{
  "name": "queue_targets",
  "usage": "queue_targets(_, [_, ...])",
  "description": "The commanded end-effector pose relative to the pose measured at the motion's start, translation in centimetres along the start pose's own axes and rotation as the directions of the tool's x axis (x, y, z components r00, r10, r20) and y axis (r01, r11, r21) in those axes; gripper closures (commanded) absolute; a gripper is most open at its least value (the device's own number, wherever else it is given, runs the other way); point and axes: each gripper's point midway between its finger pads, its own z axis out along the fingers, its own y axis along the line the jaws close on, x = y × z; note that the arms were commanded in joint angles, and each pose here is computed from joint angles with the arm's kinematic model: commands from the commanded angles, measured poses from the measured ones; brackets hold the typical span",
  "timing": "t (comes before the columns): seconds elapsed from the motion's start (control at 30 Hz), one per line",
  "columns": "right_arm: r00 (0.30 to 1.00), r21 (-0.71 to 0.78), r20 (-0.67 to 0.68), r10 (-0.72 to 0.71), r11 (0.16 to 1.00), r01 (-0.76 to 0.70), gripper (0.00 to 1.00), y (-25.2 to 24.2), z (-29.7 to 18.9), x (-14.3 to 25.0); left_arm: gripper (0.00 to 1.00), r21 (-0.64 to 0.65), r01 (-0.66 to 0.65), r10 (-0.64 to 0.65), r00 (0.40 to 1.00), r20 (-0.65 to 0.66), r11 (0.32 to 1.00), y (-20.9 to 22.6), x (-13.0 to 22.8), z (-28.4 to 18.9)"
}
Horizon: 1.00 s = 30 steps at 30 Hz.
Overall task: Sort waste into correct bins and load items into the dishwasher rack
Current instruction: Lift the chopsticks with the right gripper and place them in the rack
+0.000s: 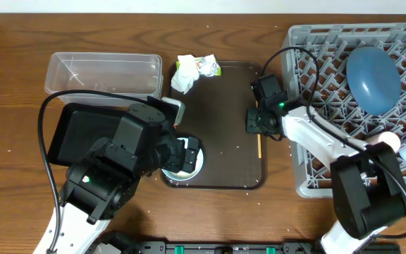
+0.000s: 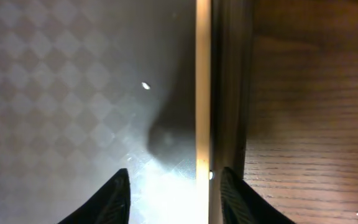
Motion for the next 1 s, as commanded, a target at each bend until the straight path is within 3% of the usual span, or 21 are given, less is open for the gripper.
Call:
queue_targets(0.0, [1.000,0.049,-0.016,0.023,0.999,-0.022,0.61,-0.8,1.1,0.6,0.02,-0.014,-0.012,0.012,1.000,0.020,1.000,0.2,-0.6,-0.4])
queue_targets(0.3, [0.999,0.051,-0.046,0.022,0.999,-0.020,0.78,-0.8,2.0,1.3,0.02,-0.014,-0.012,0.012,1.000,0.020,1.000,0.2,-0.6,-0.4])
queue_targets(0.53, [1.000,0.048,-0.020,0.021,0.999,-0.020,0.99,-0.7,2.1,0.7,0.02,-0.014,-0.012,0.012,1.000,0.020,1.000,0.2,-0.6,-0.4])
queue_targets(0.7, [1.000,-0.019,0.014,0.018,1.000,-0.018,0.99,0.6,0.2,-0.5,0.02,-0.014,-0.012,0.012,1.000,0.020,1.000,0.2,-0.6,-0.4])
queue_targets(0.97, [0.957,-0.097,0.270,-0.107,0.986,0.137,0.99,0.7,-10.4,-5.0,0.02,-0.014,-0.012,0.012,1.000,0.020,1.000,0.2,-0.6,-0.4])
